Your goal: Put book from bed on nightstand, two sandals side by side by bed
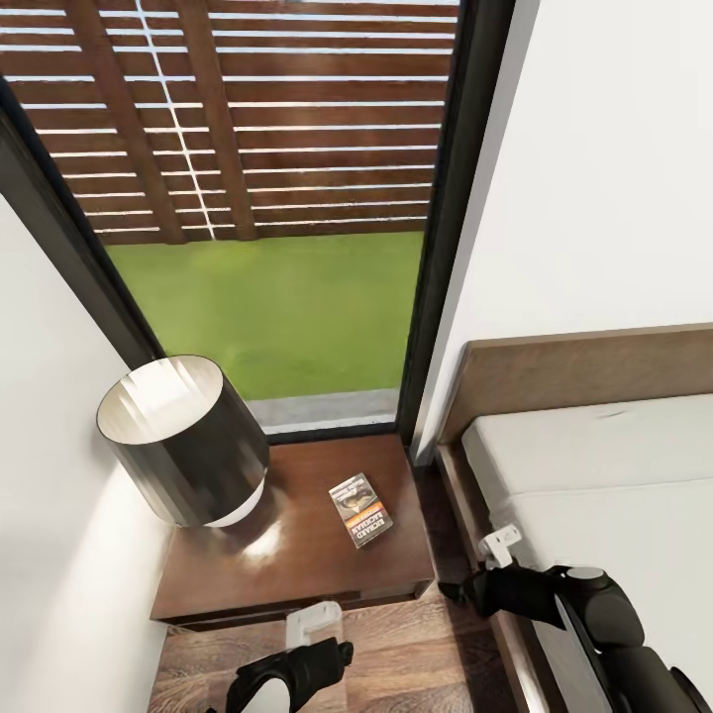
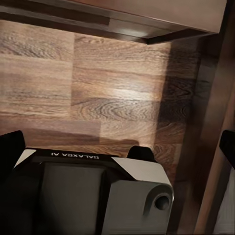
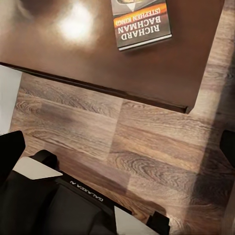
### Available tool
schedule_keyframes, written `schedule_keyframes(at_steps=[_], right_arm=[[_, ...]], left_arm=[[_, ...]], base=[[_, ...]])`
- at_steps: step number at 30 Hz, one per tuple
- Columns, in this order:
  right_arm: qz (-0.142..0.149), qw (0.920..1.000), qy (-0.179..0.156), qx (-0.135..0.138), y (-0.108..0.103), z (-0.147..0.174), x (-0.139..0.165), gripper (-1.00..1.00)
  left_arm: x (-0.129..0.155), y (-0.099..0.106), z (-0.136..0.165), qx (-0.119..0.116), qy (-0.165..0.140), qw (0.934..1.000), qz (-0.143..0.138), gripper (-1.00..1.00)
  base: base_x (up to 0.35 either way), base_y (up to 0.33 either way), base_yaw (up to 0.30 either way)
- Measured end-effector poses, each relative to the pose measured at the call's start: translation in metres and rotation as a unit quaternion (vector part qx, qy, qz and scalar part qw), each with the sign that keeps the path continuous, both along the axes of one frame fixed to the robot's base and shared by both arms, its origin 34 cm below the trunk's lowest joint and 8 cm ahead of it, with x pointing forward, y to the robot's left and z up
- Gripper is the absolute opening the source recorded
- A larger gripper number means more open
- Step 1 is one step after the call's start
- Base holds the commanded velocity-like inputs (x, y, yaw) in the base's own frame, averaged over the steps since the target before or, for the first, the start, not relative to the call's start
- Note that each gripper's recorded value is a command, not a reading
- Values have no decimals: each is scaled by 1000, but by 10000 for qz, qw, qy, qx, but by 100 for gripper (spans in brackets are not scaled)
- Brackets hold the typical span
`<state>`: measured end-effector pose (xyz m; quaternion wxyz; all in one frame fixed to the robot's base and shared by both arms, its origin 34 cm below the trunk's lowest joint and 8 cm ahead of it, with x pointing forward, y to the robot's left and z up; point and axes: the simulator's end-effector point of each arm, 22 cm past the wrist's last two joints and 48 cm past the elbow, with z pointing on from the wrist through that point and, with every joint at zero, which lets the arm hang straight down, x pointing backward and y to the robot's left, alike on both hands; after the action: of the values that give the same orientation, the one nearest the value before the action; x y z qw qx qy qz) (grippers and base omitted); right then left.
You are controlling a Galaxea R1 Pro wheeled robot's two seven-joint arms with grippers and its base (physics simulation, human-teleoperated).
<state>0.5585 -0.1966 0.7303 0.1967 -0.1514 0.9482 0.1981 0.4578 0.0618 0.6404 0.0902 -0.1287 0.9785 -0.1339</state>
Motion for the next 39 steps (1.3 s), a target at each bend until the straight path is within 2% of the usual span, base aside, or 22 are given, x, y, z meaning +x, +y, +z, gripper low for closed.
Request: schedule_keyframes(at_steps=[8, 18, 28, 39], right_arm=[[-25, 10000, 61, 11, 4, -7, -10, 100], [-109, 9999, 3, -131, 8, -19, -22, 100], [-41, 9997, 173, -185, 15, -36, -45, 100], [57, 9996, 192, -221, 15, -60, -70, 100]], left_arm=[[-10, 3, -9, 33, 57, 10000, -47, 100], [-25, 13, -25, 187, 218, 9996, -59, 100], [-46, 21, -48, 222, 430, 9988, -58, 100], [-70, 32, -70, 277, 643, 9975, -29, 100]], base=[[0, 0, 0], [0, 0, 0], [0, 0, 0], [0, 0, 0]])
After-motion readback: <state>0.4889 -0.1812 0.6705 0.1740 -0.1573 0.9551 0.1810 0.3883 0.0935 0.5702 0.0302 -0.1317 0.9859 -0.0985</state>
